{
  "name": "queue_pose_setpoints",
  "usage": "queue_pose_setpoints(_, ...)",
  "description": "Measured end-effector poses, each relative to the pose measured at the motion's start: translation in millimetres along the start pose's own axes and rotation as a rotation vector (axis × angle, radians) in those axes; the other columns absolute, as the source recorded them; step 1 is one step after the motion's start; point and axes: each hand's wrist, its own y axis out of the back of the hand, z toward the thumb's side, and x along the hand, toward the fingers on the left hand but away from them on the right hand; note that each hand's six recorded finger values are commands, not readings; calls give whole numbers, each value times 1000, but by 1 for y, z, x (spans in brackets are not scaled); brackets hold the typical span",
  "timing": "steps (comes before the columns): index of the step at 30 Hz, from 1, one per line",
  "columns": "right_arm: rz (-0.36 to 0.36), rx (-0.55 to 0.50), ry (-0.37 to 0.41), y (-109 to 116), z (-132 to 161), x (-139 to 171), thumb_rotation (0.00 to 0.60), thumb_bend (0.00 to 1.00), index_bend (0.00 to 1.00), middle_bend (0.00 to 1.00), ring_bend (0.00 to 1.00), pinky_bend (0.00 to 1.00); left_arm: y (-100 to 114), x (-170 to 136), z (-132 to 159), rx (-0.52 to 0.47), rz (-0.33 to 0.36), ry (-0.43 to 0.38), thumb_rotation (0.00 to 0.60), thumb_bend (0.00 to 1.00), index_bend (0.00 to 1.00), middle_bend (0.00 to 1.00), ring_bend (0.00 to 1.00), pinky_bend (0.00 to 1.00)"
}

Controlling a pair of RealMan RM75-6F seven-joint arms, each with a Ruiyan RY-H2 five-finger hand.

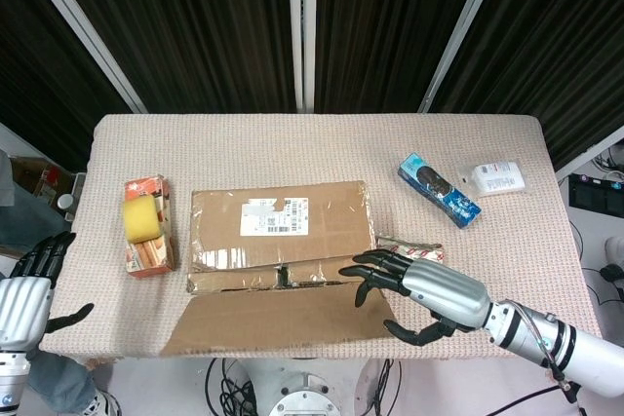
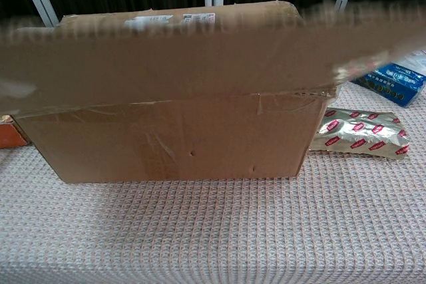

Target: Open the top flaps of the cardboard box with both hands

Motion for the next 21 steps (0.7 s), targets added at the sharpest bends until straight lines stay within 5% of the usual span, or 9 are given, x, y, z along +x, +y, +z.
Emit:
queue_pose_setpoints(5,-29,33,-2,6,-3,5,600,455,0,267,0,0,1,2,-1,8,4,2,600,0,53,87,81,203)
queue_pose_setpoints(11,-167,146,-18,21,-9,13,600,448,0,76,0,0,15,16,14,0,43,-43,600,0,53,87,81,203)
queue_pose_setpoints(21,-694,348,-239,83,-47,65,600,396,0,0,0,0,23,66,114,-185,15,-324,600,0,53,88,80,199)
